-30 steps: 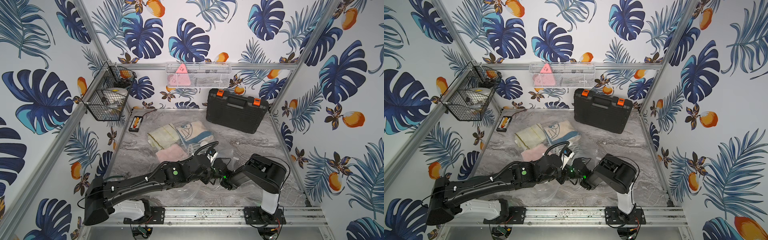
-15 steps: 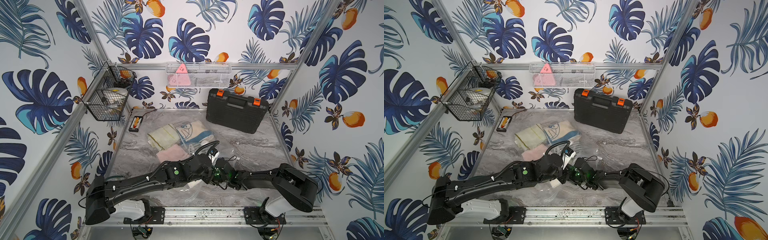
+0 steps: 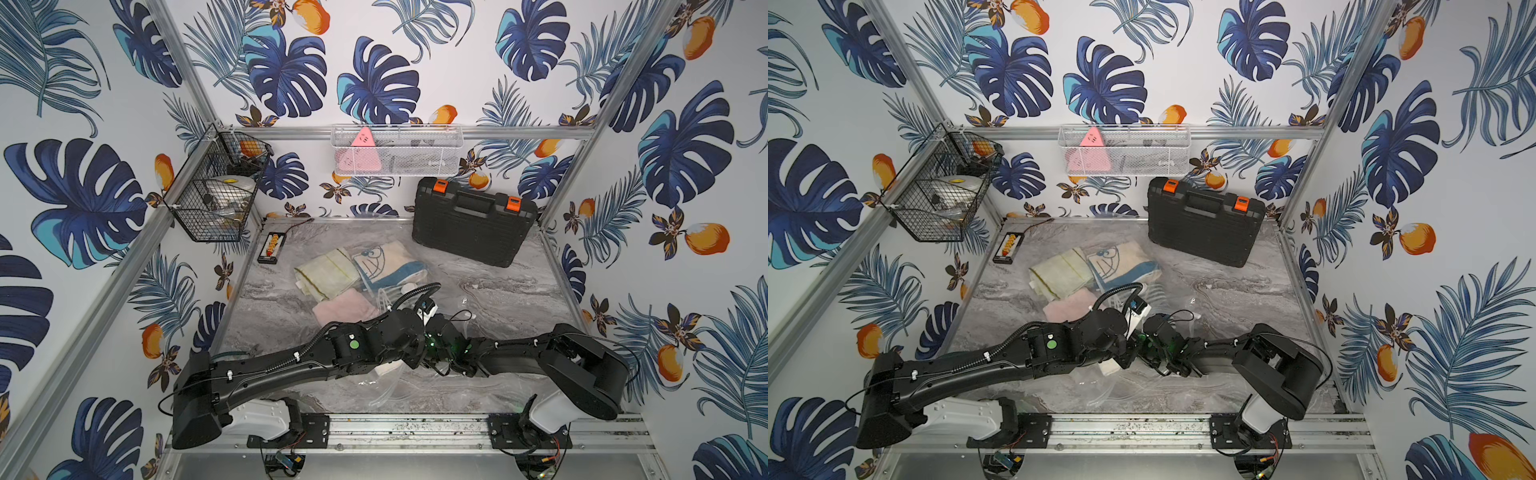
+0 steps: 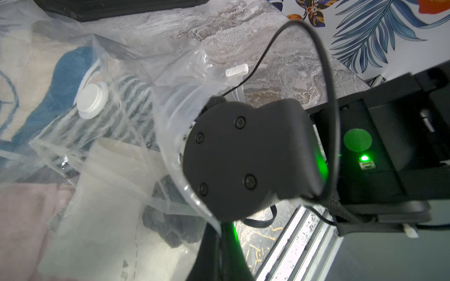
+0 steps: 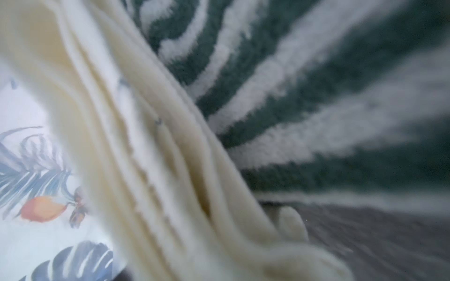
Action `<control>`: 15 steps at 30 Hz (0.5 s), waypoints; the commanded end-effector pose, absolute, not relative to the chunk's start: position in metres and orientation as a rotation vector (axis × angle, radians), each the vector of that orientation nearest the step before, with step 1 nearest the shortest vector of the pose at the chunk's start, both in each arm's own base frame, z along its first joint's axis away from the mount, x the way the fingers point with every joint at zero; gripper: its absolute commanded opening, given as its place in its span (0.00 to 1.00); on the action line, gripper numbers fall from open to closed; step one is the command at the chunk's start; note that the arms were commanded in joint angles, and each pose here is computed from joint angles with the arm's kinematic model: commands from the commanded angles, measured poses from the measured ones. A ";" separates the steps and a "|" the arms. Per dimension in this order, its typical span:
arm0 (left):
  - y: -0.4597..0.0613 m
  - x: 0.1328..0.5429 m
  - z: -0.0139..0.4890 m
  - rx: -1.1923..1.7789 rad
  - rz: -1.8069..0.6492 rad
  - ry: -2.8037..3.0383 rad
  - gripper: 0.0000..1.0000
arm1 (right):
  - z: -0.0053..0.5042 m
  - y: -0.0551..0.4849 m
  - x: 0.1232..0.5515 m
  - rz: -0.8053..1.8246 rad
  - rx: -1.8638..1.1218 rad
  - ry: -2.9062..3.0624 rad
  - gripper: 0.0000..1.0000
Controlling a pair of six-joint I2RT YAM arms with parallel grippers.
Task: Place the folded towel into the vacuum bag
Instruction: Place the towel in the vacuum bag.
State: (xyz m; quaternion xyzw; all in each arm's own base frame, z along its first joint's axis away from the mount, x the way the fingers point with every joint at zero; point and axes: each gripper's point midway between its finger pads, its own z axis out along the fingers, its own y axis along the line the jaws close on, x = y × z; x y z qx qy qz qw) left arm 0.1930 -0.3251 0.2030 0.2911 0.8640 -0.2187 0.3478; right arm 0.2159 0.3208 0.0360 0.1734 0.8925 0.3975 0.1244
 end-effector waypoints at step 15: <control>-0.335 0.198 0.229 0.737 -0.642 2.128 0.00 | 0.087 0.314 0.197 1.544 0.178 2.397 0.00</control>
